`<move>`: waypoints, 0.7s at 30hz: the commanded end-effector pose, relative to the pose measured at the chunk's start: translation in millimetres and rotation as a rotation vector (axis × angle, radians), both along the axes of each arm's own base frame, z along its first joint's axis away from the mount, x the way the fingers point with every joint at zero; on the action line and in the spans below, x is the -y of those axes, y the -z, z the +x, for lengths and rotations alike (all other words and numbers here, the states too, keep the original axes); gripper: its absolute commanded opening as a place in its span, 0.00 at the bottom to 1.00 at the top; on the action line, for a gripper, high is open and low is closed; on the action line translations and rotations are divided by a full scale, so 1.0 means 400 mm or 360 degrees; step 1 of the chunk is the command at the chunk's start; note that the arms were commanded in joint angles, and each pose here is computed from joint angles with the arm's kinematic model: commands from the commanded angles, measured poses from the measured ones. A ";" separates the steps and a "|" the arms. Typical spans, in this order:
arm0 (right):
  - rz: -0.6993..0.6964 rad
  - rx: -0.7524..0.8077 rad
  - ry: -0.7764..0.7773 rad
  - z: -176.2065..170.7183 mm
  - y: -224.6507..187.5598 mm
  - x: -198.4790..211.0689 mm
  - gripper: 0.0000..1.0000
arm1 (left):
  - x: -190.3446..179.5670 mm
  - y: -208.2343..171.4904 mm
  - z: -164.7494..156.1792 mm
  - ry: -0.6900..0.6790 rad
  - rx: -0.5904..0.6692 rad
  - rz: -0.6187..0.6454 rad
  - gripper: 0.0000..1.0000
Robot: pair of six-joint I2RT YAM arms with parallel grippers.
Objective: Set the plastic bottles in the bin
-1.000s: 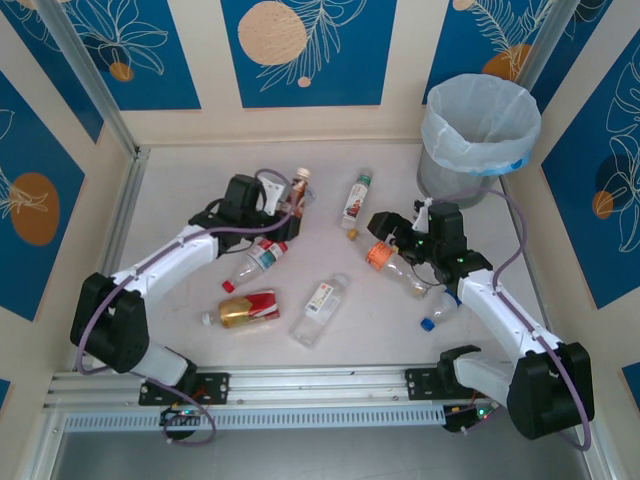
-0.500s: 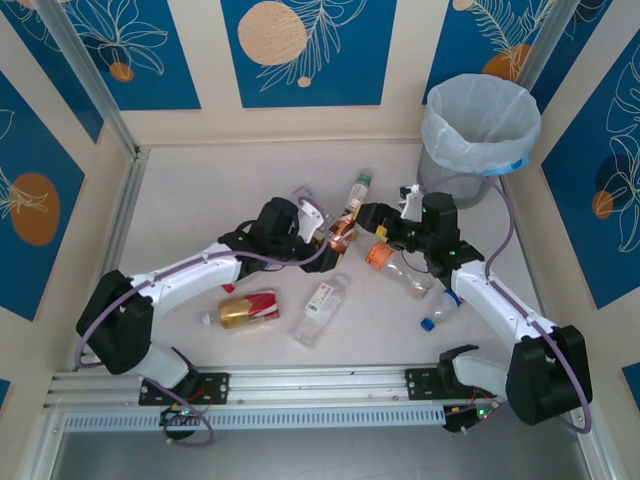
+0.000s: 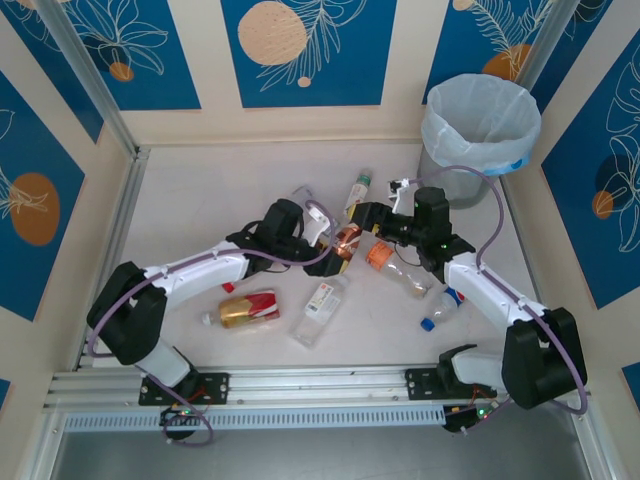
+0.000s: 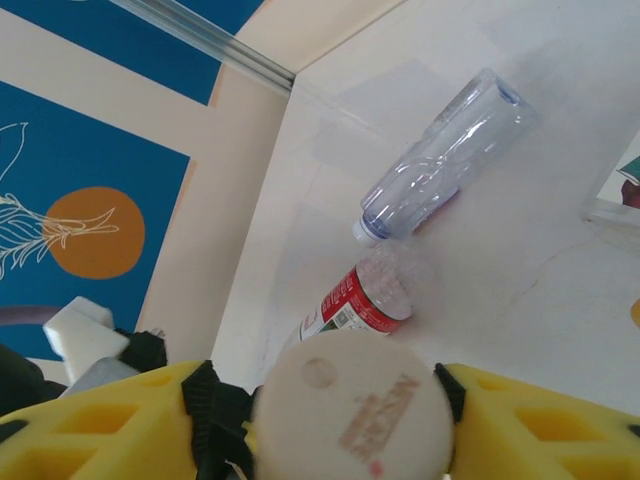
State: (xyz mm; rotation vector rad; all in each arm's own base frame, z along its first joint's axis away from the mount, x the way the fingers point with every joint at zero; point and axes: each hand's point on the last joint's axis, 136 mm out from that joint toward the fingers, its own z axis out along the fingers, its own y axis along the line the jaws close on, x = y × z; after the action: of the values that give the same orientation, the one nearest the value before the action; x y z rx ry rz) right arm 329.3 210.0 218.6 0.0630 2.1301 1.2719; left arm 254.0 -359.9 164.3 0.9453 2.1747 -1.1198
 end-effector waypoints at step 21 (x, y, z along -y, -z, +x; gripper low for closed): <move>-0.0103 0.0153 -0.0048 0.021 -0.067 0.008 0.00 | 0.025 -0.077 0.003 0.0050 0.0091 -0.0129 0.88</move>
State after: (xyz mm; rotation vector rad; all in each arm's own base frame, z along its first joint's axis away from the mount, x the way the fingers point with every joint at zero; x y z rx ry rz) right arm 335.5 208.8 228.2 -0.0084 2.1296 1.2177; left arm 256.4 -369.6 172.0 0.9667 2.1329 -1.1669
